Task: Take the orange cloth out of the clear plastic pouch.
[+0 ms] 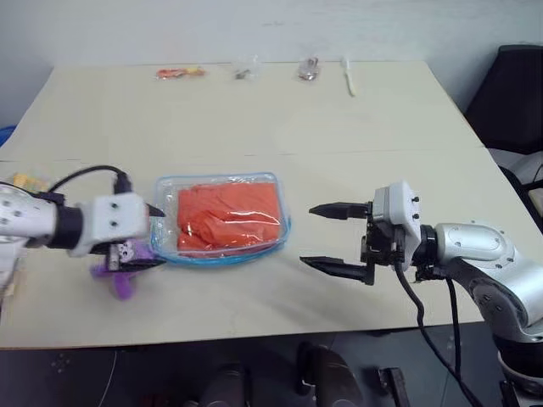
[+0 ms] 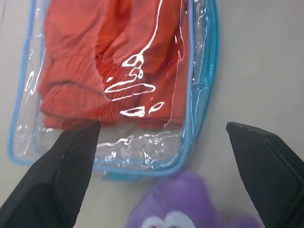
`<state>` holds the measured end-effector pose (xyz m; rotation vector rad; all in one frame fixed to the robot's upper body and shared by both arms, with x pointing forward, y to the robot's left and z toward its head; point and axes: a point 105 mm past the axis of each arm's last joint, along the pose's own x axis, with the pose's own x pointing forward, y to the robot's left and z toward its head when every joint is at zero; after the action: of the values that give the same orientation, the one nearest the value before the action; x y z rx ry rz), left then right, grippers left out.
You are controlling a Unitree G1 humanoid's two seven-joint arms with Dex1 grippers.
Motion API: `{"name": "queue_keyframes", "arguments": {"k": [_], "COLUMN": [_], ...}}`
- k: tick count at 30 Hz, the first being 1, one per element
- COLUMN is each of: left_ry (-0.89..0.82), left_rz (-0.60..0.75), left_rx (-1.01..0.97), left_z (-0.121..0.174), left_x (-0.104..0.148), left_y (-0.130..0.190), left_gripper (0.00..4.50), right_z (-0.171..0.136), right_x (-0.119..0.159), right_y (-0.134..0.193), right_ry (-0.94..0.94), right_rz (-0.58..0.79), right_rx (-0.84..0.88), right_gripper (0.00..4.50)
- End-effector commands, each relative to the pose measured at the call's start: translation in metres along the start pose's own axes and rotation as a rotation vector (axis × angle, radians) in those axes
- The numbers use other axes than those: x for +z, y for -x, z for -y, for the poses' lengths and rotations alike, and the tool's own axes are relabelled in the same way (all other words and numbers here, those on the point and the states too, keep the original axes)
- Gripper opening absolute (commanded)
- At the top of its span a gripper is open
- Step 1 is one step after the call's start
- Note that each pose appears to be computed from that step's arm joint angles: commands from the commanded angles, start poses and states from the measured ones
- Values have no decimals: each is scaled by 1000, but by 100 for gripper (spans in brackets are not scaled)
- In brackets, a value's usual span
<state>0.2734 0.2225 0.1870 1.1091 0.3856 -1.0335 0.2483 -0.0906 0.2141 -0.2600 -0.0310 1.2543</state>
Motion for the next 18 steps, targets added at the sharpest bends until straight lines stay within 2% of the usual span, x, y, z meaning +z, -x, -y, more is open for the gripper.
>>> {"name": "queue_keyframes", "arguments": {"k": [1,7,15,18], "left_ry": [-108,-130,-64,-42], "left_rz": [-64,-19,45,67], "left_rx": [97,157,143,136], "left_z": [-14,-20,-14,-11], "left_x": [-3,6,10,12], "left_y": [-7,-22,-28,-29], "left_gripper": [450,450,450,396], "right_z": [-3,-14,-25,-25], "right_x": [11,-2,-12,-15], "right_y": [2,7,11,12], "right_ry": [15,-17,-14,2], "right_rz": [28,5,-29,-43], "right_rx": [-32,-36,-24,-28], "right_gripper": [444,444,444,450]}}
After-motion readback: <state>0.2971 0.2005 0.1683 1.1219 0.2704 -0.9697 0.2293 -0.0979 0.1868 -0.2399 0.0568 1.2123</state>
